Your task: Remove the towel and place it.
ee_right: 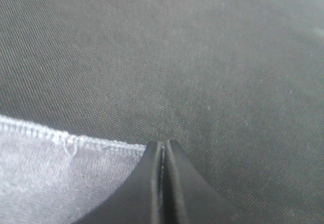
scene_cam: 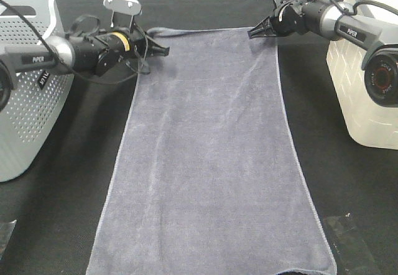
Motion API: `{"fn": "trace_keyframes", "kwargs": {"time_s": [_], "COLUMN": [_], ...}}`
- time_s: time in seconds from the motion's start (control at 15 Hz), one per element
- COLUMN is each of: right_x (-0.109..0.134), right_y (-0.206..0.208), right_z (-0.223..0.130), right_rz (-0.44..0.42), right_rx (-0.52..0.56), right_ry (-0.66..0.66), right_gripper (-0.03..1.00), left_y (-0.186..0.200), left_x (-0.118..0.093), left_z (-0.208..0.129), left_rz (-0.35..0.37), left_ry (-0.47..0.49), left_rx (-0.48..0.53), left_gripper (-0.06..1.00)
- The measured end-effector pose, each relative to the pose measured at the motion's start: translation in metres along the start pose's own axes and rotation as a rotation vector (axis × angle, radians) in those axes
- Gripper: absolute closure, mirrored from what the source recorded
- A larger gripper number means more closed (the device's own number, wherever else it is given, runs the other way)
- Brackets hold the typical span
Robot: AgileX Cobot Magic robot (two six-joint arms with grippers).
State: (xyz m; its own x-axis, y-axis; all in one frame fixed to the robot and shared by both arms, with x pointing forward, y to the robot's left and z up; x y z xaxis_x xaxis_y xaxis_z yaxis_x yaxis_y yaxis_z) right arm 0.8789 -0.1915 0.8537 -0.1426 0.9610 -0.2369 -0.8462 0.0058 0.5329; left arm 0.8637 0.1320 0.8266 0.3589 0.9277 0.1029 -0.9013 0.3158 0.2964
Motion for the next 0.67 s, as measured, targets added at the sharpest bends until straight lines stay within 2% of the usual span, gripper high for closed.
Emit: {"fn": "trace_keyframes", "kwargs": {"time_s": [0.13, 0.2, 0.27, 0.33, 0.4, 0.47, 0.53, 0.67], "right_x": [0.001, 0.002, 0.003, 0.004, 0.004, 0.004, 0.003, 0.000], "right_y": [0.000, -0.001, -0.004, -0.007, -0.009, -0.009, -0.009, -0.009], "right_z": [0.002, 0.000, -0.004, -0.011, -0.014, -0.015, -0.017, -0.022], "right_rz": [0.005, 0.006, 0.007, 0.008, 0.007, 0.004, -0.001, -0.022], "right_rx": [-0.014, -0.013, -0.006, 0.007, 0.014, 0.023, 0.033, 0.064], "right_ry": [0.002, 0.002, 0.003, 0.001, -0.001, -0.002, -0.005, 0.002], "right_gripper": [0.97, 0.92, 0.80, 0.58, 0.42, 0.32, 0.26, 0.21], "left_y": [-0.001, -0.001, -0.001, -0.001, -0.001, -0.001, -0.001, 0.000], "left_x": [0.001, 0.001, 0.001, 0.002, 0.002, 0.002, 0.003, 0.004], "left_z": [-0.011, -0.013, -0.012, -0.012, -0.012, -0.012, -0.012, -0.008], "left_rz": [0.008, 0.009, 0.010, 0.013, 0.015, 0.018, 0.020, 0.024], "left_ry": [0.025, 0.040, 0.056, 0.071, 0.083, 0.094, 0.104, 0.119], "left_rx": [0.039, 0.044, 0.043, 0.043, 0.042, 0.041, 0.041, 0.034], "left_gripper": [0.87, 0.73, 0.54, 0.31, 0.24, 0.22, 0.21, 0.20]}}
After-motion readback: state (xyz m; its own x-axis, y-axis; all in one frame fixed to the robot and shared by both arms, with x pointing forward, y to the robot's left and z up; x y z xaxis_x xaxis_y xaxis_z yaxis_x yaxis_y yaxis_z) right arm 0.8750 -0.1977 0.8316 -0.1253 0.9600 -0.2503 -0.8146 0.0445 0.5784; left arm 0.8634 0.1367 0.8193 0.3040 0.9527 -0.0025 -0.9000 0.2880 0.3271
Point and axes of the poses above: a point on each arm's last joint axis where the gripper is mounted, y pointing back along that axis away from the gripper, x along the wrist's bending axis when the last joint is at zero, z = x × y, the point moved 6 cm from there along -y, pointing out along that axis toward the gripper, and after that the axes turned 7 degrees about -y, right-handed, at the moved point
